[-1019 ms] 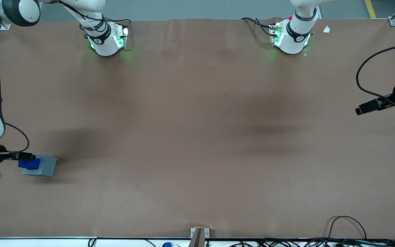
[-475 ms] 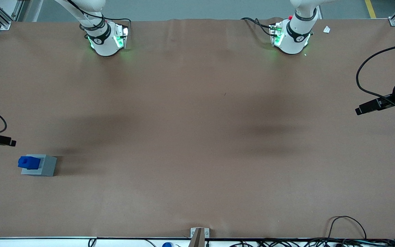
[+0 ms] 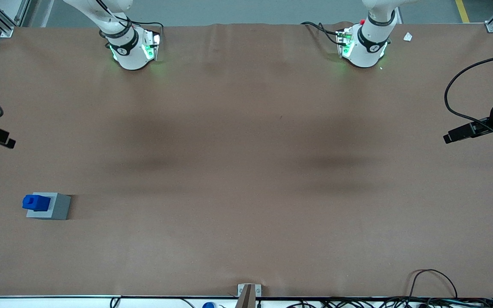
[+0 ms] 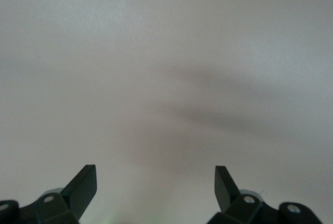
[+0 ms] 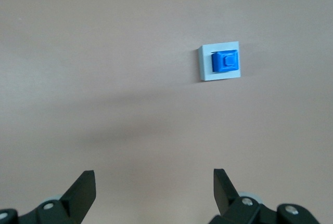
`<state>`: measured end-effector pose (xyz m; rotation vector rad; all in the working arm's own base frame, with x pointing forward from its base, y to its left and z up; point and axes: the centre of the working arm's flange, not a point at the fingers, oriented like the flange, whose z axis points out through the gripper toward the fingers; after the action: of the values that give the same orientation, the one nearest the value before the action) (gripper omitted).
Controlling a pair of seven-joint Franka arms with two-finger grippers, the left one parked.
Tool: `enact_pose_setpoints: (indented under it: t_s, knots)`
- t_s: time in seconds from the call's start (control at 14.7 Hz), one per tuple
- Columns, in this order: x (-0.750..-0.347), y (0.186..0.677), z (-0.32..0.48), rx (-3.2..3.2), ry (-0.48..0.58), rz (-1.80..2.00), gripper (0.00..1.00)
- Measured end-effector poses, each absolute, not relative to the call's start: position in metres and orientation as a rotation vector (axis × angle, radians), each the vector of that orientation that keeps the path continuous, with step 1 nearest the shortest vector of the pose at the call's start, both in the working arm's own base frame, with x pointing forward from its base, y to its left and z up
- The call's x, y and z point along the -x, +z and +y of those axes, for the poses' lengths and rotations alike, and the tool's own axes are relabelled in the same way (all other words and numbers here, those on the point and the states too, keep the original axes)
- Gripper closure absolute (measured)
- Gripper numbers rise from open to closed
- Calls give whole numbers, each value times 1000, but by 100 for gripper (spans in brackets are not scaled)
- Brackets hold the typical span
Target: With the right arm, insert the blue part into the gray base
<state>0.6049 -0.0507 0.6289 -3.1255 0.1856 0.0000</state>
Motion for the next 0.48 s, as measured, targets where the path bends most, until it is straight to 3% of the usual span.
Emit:
enact_pose_setpoints:
  t_s: [0.48]
  knots:
    - [-583,662,7,3150,40,114,0]
